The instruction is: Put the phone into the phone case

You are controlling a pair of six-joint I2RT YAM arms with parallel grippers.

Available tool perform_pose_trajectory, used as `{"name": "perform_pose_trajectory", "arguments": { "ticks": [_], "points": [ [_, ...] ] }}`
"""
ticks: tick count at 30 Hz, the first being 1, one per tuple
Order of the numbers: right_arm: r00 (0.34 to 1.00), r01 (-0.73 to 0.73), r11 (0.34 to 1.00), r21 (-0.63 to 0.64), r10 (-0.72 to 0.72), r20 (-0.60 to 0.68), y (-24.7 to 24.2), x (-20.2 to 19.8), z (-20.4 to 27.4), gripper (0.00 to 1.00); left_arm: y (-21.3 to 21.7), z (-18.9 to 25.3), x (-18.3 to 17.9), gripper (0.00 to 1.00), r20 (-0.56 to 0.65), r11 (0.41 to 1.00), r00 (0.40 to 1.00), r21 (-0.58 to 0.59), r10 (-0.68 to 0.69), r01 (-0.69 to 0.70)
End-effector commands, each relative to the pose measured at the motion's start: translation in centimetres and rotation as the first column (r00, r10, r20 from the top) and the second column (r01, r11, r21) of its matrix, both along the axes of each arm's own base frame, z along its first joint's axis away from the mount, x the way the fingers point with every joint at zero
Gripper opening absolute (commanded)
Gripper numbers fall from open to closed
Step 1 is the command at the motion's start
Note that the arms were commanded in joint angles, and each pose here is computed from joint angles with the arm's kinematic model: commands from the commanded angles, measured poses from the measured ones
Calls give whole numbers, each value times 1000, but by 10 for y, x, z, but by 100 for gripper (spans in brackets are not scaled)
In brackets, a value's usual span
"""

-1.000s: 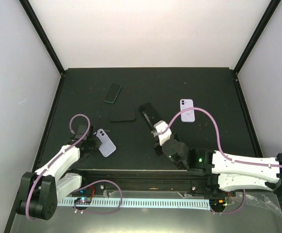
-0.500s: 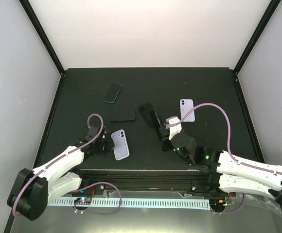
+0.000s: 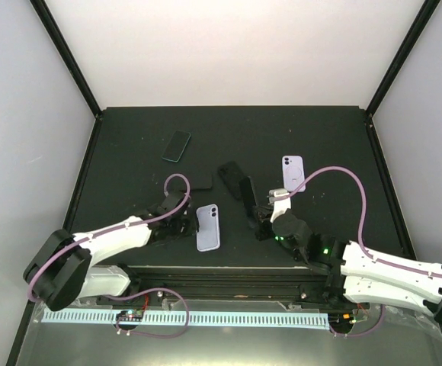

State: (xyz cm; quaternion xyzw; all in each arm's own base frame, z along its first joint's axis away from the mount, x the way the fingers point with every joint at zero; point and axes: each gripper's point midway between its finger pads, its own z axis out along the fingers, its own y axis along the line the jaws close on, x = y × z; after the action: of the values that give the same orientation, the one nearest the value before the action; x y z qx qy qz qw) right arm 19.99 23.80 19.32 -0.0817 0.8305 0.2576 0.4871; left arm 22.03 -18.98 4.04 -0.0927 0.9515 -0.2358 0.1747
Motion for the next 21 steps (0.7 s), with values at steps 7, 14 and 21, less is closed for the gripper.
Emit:
{"name": "perform_pose_trajectory", "arguments": {
  "ticks": [7,14,21],
  "points": [
    [998,-14,972,234,29,-62,18,2,13,1,-24,14,10,15,45,997,998,-69,-34,37],
    [990,-97,913,397,128,-54,25,-2,34,1,-29,78,2,51,199,972,976,-194,-93,133],
    [959,-221,742,634,282,4,32,-23,80,1,-48,196,-30,67,481,743,873,-556,-80,374]
  ]
}}
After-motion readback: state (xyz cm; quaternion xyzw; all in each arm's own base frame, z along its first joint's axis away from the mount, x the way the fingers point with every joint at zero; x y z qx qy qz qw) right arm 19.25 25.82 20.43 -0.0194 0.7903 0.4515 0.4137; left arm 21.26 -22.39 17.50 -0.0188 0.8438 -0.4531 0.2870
